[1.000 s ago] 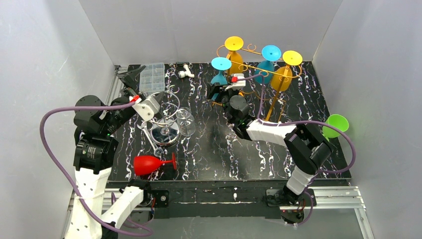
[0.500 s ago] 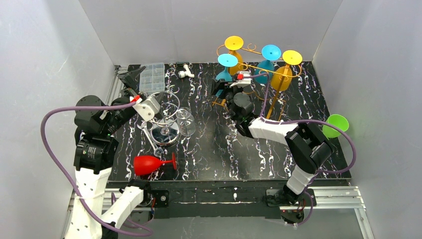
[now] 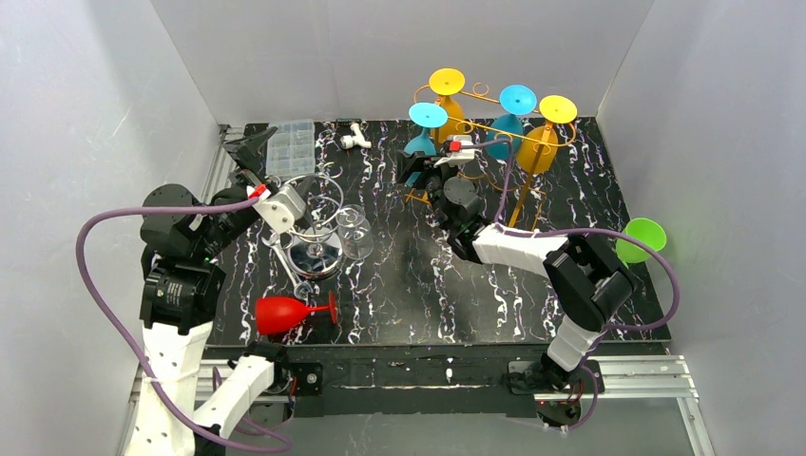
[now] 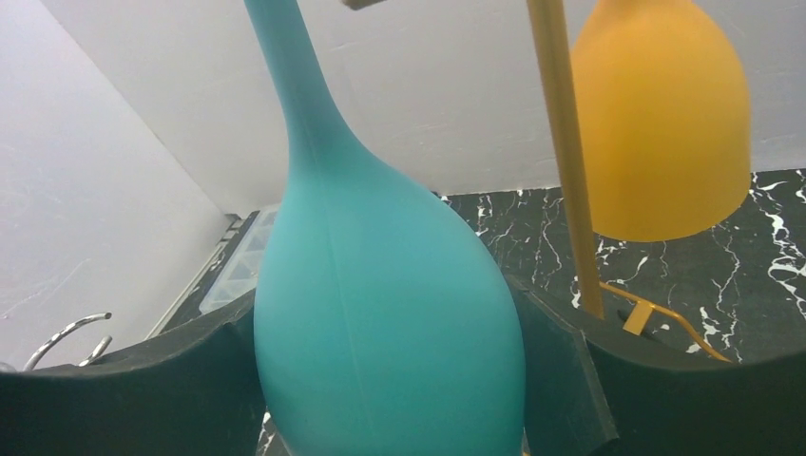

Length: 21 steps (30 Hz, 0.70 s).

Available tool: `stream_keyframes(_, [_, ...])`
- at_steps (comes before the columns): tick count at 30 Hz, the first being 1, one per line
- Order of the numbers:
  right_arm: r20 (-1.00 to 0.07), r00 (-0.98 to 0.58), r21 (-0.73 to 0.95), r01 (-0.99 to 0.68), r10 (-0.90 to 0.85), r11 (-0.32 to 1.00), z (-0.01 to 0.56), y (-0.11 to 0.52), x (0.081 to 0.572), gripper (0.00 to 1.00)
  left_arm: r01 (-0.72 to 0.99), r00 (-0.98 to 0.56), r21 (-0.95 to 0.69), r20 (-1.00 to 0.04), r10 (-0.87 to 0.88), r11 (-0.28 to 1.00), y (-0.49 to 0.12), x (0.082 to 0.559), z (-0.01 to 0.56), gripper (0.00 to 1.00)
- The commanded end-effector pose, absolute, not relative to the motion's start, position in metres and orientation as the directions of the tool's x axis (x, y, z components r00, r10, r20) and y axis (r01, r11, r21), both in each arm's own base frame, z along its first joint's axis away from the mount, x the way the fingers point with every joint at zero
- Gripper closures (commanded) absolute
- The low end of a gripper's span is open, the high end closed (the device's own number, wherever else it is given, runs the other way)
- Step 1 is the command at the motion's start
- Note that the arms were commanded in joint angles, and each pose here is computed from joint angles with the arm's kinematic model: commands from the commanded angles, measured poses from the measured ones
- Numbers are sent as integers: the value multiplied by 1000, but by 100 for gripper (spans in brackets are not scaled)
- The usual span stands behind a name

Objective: Place the wine glass upside down on the wine glass rack

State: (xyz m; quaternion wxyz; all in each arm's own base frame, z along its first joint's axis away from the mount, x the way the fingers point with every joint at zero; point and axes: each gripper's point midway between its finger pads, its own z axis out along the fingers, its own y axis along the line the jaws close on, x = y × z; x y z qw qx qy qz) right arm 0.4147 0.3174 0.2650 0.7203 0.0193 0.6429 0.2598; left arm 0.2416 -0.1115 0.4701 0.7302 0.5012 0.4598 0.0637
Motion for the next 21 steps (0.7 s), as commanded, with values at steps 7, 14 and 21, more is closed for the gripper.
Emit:
stream_keyframes(7, [-875, 100, 413, -356, 473, 839, 291, 320, 417, 30, 362, 567, 794, -604, 560, 489, -110, 239, 468, 2])
stream_keyframes(14, [-876, 103, 415, -336, 471, 846, 285, 318, 424, 29, 362, 565, 795, -602, 564, 487, -109, 240, 468, 2])
stream_keyframes(21, [-867, 102, 436, -316, 487, 843, 275, 313, 429, 29, 367, 560, 795, -604, 567, 483, -109, 240, 466, 2])
